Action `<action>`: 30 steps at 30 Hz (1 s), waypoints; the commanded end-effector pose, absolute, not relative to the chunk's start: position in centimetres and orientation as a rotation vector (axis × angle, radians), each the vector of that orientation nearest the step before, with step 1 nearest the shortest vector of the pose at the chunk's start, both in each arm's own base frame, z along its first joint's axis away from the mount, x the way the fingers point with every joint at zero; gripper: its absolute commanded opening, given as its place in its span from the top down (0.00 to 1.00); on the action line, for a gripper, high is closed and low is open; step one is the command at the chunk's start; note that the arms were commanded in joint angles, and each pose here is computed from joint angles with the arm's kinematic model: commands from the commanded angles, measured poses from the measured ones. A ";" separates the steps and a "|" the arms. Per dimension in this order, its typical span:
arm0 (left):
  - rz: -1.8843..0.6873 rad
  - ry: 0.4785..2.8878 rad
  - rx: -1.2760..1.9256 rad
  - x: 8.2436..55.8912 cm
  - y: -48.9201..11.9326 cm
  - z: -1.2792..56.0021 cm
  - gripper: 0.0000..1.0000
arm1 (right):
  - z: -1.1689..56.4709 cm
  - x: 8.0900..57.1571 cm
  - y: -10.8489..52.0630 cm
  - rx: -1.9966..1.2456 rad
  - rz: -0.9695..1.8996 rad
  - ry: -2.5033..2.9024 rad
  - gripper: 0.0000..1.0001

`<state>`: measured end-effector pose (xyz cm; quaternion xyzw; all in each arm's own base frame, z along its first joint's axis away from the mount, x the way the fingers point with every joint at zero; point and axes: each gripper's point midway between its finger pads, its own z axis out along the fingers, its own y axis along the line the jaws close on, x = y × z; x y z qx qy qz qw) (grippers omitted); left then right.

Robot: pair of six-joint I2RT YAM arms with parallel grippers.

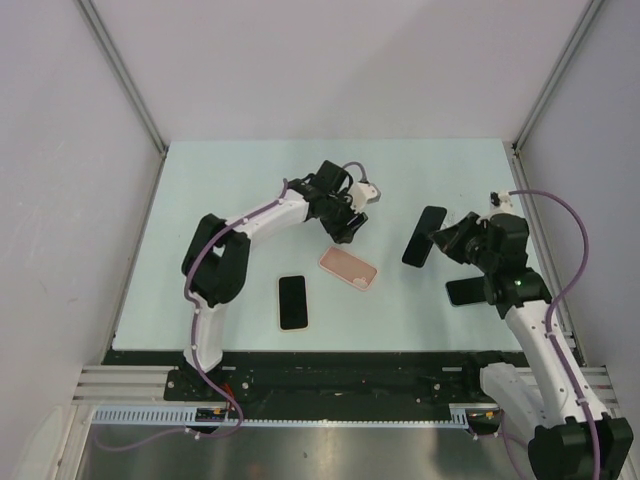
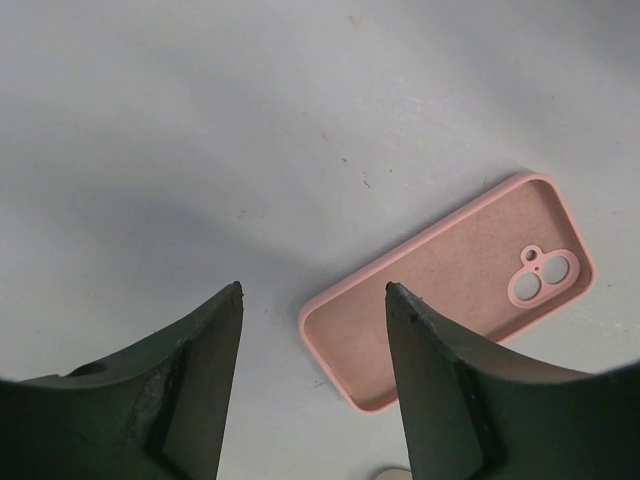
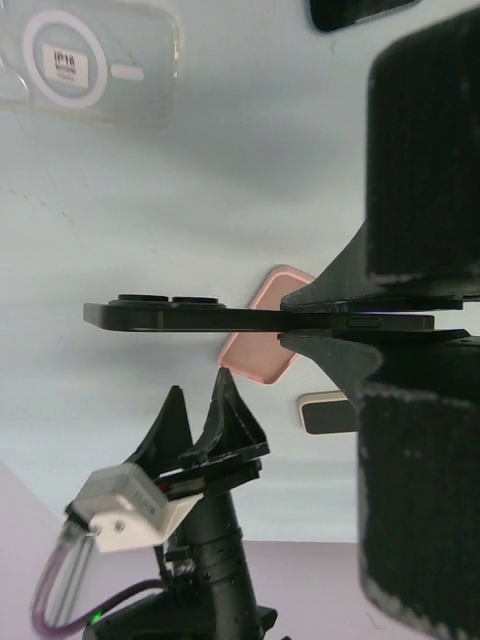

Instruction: Put the phone into the phone case

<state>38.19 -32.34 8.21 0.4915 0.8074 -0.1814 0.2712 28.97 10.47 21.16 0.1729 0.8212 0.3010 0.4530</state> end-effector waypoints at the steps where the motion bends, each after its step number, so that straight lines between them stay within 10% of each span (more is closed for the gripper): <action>1: -0.428 1.998 1.544 38.6 -33.8 8.0 0.37 | 23.2 27.7 10.0 0.387 0.759 1.977 1.00; 30: -0.357 2.102 1.694 35.9 -32.1 1.4 0.50 | 25.9 25.8 10.4 0.365 0.840 1.897 1.00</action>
